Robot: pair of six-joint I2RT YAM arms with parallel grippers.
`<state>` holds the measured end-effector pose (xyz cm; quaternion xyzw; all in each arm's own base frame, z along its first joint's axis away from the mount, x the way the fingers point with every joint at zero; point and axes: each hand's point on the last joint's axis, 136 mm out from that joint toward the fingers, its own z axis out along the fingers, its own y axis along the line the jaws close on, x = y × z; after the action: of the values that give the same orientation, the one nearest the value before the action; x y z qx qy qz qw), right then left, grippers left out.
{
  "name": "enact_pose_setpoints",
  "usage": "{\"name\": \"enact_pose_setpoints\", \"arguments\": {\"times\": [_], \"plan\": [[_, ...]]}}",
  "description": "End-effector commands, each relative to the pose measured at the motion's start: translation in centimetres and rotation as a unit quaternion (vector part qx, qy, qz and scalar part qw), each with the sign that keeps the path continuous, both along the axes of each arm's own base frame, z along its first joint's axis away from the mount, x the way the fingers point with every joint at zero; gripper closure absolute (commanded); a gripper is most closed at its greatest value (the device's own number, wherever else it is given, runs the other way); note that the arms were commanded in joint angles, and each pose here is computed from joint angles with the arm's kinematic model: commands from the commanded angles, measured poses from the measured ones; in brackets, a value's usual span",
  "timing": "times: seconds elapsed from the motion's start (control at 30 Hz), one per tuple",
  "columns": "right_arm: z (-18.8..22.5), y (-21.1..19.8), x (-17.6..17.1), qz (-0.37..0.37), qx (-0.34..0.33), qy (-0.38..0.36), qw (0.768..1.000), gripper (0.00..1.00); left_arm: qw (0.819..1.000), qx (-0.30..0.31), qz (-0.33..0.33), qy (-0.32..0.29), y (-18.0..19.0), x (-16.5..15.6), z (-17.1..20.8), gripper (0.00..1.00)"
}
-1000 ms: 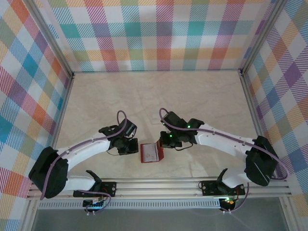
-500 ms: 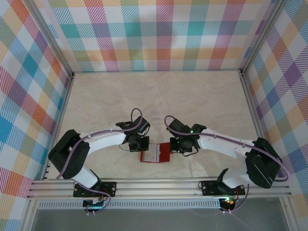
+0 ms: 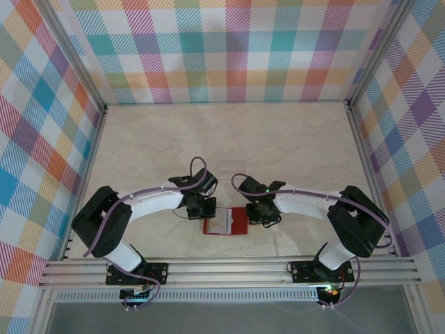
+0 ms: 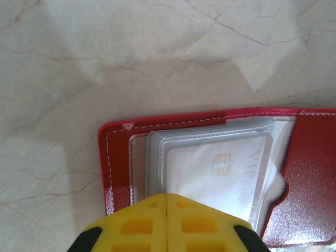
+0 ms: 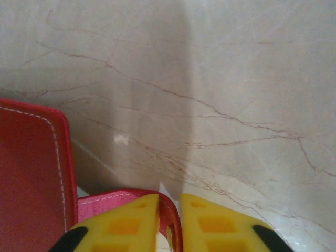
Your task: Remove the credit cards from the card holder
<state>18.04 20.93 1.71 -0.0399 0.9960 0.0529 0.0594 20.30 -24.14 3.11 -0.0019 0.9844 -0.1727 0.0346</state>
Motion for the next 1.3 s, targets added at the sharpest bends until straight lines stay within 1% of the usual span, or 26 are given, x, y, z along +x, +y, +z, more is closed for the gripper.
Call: {"name": "enact_pose_setpoints", "arguments": {"times": [0.0,0.07,0.13,0.23,0.3,0.4,0.53,0.63,0.73,0.8,0.97,1.1,1.2,1.27], "plan": [[1.1,-0.5,0.2,0.006,-0.007,-0.009,1.000,0.73,1.000,0.010,0.009,0.000,0.9,-0.8,0.7,0.93],[2.2,-0.6,0.2,0.003,0.001,-0.017,1.000,0.65,1.000,0.008,0.012,-0.011,1.0,-0.6,1.4,0.92],[3.4,-0.7,0.2,0.004,0.005,-0.025,1.000,0.61,1.000,0.005,0.014,-0.018,1.0,-0.4,2.0,0.92],[5.5,-0.8,0.4,0.001,0.016,-0.040,0.999,0.57,1.000,0.005,0.015,-0.025,1.0,-0.2,2.7,0.91],[6.9,-0.3,0.6,0.001,0.034,-0.050,0.998,0.57,1.000,0.004,0.014,-0.027,1.0,-0.1,2.7,0.91],[8.6,1.8,0.7,0.006,0.093,-0.050,0.994,0.57,1.000,0.005,0.012,-0.026,0.8,0.1,2.4,0.92],[9.1,6.6,-0.1,0.028,0.209,-0.007,0.978,0.57,1.000,0.000,0.012,-0.026,0.5,0.4,2.0,0.93],[7.6,8.2,-0.8,0.029,0.236,0.034,0.971,0.58,1.000,-0.009,0.013,-0.024,0.2,0.4,2.0,0.93],[5.2,8.6,-1.1,0.023,0.232,0.064,0.970,0.59,0.999,-0.013,0.019,-0.025,0.2,0.4,2.1,0.93],[3.8,8.4,-1.1,0.018,0.216,0.077,0.973,0.61,0.999,-0.020,0.030,-0.028,0.3,0.6,2.2,0.93],[1.3,6.9,-0.3,0.007,0.164,0.071,0.984,0.64,0.998,-0.033,0.046,-0.032,0.3,0.7,2.4,0.92],[0.2,5.9,0.3,0.007,0.130,0.058,0.990,0.67,0.997,-0.044,0.051,-0.031,0.1,0.6,2.4,0.91],[0.5,5.9,0.5,0.009,0.127,0.056,0.990,0.68,0.997,-0.045,0.054,-0.025,0.1,0.4,2.1,0.89],[1.3,6.1,0.6,0.009,0.136,0.050,0.989,0.68,0.997,-0.046,0.055,-0.022,0.2,0.3,2.0,0.87]]}}
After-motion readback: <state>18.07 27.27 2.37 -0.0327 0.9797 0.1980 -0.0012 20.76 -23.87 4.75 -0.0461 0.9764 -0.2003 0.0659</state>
